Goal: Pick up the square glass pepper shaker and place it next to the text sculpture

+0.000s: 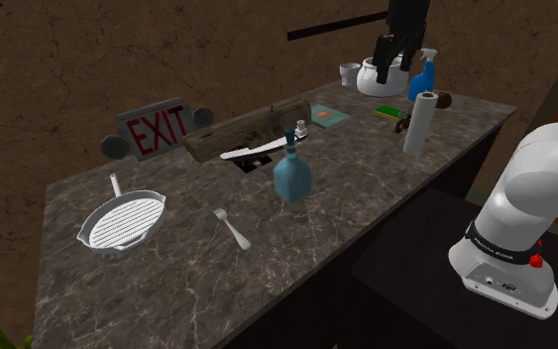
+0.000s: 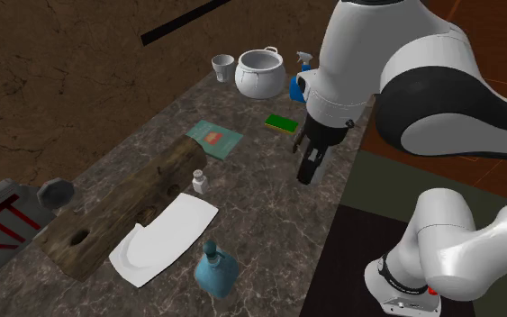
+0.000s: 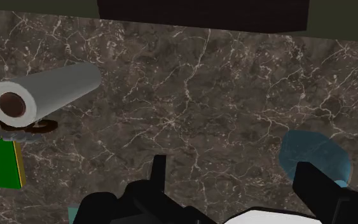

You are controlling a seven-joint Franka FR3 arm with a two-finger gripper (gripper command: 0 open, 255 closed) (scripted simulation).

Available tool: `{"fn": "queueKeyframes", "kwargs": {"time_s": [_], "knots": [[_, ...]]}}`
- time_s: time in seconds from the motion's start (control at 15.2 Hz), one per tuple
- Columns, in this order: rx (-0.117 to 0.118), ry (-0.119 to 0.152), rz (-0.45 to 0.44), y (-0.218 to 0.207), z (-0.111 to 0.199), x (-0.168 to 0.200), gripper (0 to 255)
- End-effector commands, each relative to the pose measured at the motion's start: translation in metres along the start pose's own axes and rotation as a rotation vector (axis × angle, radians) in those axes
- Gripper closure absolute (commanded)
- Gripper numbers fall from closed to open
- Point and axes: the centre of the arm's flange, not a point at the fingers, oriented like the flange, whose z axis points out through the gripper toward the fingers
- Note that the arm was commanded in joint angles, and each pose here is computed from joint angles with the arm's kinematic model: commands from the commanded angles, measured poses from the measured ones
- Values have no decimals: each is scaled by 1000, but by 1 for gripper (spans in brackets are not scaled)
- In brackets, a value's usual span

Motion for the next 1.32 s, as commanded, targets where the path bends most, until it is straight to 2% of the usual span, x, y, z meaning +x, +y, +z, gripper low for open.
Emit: {"fn": "queueKeyframes", "kwargs": {"time_s": [0.0, 1.25], "knots": [[0, 0, 0, 0, 0, 0, 0], [48, -45, -19, 5, 136, 218, 0]]}}
